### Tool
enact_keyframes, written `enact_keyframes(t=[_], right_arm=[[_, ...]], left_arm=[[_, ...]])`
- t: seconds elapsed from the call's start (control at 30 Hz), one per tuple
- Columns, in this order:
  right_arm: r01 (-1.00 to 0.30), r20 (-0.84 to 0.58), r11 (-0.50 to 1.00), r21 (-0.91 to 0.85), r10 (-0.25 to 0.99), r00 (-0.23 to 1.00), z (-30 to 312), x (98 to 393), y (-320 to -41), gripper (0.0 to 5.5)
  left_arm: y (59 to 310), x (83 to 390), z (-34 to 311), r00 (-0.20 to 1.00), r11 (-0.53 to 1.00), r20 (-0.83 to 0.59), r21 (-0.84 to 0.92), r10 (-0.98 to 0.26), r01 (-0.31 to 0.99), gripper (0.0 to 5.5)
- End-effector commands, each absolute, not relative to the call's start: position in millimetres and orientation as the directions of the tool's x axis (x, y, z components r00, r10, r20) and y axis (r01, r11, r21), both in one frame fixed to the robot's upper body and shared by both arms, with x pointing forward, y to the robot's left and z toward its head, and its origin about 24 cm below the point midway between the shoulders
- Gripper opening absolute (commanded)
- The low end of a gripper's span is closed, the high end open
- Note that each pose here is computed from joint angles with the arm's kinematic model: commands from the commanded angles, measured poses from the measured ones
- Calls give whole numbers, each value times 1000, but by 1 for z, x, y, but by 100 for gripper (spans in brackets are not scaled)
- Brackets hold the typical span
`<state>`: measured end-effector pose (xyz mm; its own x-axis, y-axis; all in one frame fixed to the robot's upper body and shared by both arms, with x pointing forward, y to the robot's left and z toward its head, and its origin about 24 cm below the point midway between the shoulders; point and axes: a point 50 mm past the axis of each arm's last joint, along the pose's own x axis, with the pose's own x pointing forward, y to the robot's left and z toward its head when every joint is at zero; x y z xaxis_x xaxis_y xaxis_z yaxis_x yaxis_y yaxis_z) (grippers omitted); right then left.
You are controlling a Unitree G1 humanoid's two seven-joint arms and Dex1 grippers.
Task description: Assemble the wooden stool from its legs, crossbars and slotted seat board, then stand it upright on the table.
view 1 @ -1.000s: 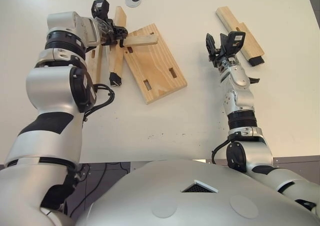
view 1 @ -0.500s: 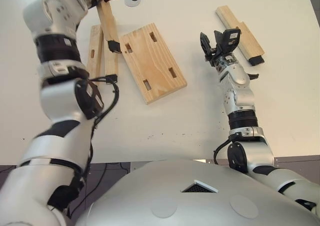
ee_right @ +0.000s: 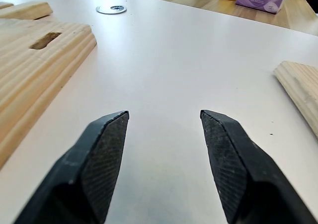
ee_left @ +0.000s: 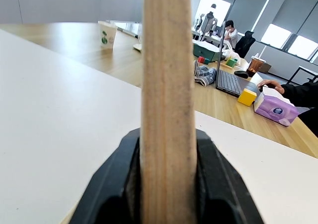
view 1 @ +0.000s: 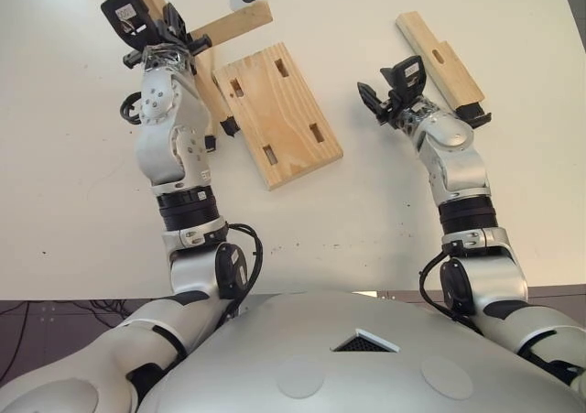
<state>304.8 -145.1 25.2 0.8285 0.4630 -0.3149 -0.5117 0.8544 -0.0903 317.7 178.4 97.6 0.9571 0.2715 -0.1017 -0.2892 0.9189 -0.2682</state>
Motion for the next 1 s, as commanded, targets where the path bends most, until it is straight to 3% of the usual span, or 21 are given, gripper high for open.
enact_keyframes(t=[0.03, 0.2, 0.43, 0.53, 0.7, 0.87, 1.0], right_arm=[[-567, -375, 815, -119, 492, 786, 22, 300, -142, 266], [-599, -401, 793, -108, 517, 756, 19, 295, -135, 266], [-588, -407, 804, -87, 510, 758, 18, 290, -134, 266], [-545, -386, 834, -87, 477, 790, 21, 292, -137, 266], [-413, -297, 907, -78, 375, 878, 32, 301, -147, 266], [-307, -229, 949, -73, 284, 931, 41, 305, -157, 266], [-330, -308, 932, -153, 272, 912, 34, 297, -165, 266]], left_arm=[[174, 327, 82, 950, 920, -71, -237, 303, -311, 101], [170, 352, 71, 955, 937, -28, -189, 296, -295, 101], [155, 374, 72, 961, 904, -36, -331, 274, -271, 101], [143, 377, 71, 967, 872, -47, -424, 249, -245, 101], [150, 381, 77, 977, 838, -12, -512, 213, -189, 101], [150, 361, 76, 986, 854, 18, -503, 164, -133, 101], [139, 318, 92, 984, 860, 29, -491, 176, -140, 101]])
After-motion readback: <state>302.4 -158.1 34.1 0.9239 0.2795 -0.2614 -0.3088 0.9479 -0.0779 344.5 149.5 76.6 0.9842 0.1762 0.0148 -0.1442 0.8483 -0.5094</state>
